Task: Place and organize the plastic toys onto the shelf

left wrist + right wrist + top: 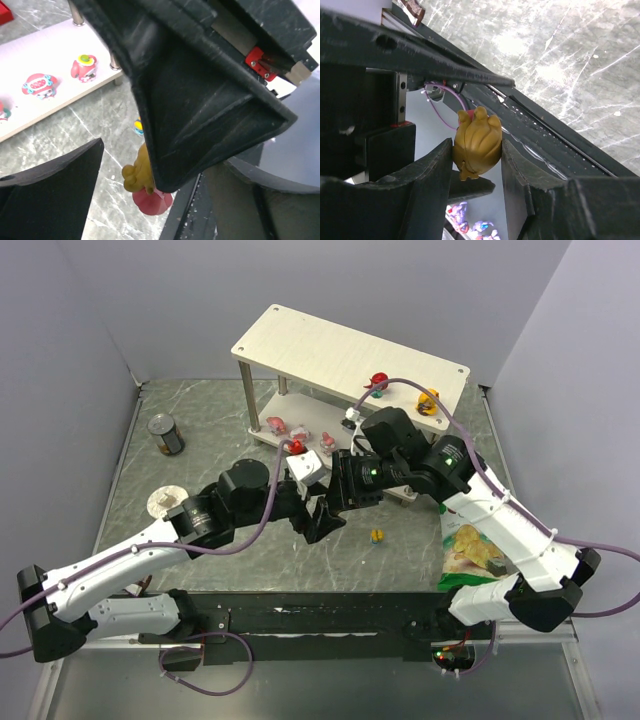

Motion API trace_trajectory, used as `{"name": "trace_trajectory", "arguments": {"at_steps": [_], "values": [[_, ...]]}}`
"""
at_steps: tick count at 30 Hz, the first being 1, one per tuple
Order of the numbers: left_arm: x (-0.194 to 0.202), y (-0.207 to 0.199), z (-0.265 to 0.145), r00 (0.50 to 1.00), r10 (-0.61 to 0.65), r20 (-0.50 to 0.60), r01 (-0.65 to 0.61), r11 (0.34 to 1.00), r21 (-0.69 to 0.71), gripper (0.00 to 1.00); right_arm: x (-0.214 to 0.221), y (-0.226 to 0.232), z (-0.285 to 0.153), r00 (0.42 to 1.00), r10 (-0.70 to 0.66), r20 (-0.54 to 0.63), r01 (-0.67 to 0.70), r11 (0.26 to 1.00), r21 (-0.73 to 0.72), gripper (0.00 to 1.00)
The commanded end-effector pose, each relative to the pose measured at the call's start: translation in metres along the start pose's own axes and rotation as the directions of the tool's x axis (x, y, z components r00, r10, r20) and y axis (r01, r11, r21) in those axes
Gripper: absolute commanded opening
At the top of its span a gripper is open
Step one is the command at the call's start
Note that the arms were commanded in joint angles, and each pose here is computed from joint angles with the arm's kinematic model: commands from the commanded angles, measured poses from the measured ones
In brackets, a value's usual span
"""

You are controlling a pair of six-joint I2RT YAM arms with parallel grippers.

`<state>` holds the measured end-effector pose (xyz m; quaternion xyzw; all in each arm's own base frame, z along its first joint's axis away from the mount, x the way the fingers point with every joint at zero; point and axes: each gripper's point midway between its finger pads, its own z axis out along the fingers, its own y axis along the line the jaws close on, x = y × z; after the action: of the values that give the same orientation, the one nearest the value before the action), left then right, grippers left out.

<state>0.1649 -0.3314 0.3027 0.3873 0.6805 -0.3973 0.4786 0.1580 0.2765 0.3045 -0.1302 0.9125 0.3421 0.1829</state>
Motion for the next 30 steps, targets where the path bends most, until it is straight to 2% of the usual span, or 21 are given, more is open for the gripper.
{"name": "trace_trajectory", "arguments": {"at_steps": [1,6,12,15,19,23,26,27,28,30], "values": [[-0.022,0.002,0.002,0.997,0.064,0.042,-0.062,0.997,-0.054,0.82,-0.007,0.009,-0.011,1.0,0.008,0.021,-0.008,1.0,-0.028,0.0],[-0.016,0.002,0.007,0.997,0.071,0.02,-0.07,0.996,-0.059,0.66,-0.008,0.007,-0.01,1.0,0.016,0.014,-0.015,1.0,-0.021,0.0],[-0.01,0.004,0.008,0.997,0.075,-0.002,-0.075,0.995,-0.07,0.67,-0.008,0.007,-0.011,1.0,0.02,0.008,-0.02,1.0,-0.016,0.0],[-0.007,0.004,0.008,0.997,0.077,-0.008,-0.078,0.994,-0.073,0.61,-0.008,0.006,-0.01,1.0,0.023,0.008,-0.023,1.0,-0.015,0.0],[-0.01,0.005,0.008,0.997,0.074,0.002,-0.074,0.994,-0.082,0.41,-0.007,0.005,-0.009,1.0,0.023,0.002,-0.023,1.0,-0.012,0.0],[-0.011,0.006,0.009,0.997,0.074,0.008,-0.073,0.994,-0.086,0.34,-0.006,0.003,-0.007,1.0,0.027,-0.005,-0.027,1.0,-0.008,0.0],[-0.012,0.006,0.009,0.997,0.07,0.013,-0.069,0.994,-0.09,0.26,-0.007,0.003,-0.008,1.0,0.024,0.009,-0.023,1.0,-0.009,0.11],[-0.012,0.007,0.009,0.998,0.066,0.014,-0.064,0.993,-0.096,0.24,-0.007,0.003,-0.009,1.0,0.022,0.018,-0.022,1.0,-0.009,0.23],[-0.013,0.007,0.008,0.998,0.067,0.019,-0.065,0.993,-0.096,0.2,-0.009,0.002,-0.01,0.999,0.021,0.029,-0.021,1.0,-0.007,0.3],[-0.014,0.009,0.007,0.998,0.057,0.027,-0.053,0.992,-0.11,0.19,-0.013,0.001,-0.014,0.997,0.021,0.068,-0.021,1.0,0.0,0.44]]}}
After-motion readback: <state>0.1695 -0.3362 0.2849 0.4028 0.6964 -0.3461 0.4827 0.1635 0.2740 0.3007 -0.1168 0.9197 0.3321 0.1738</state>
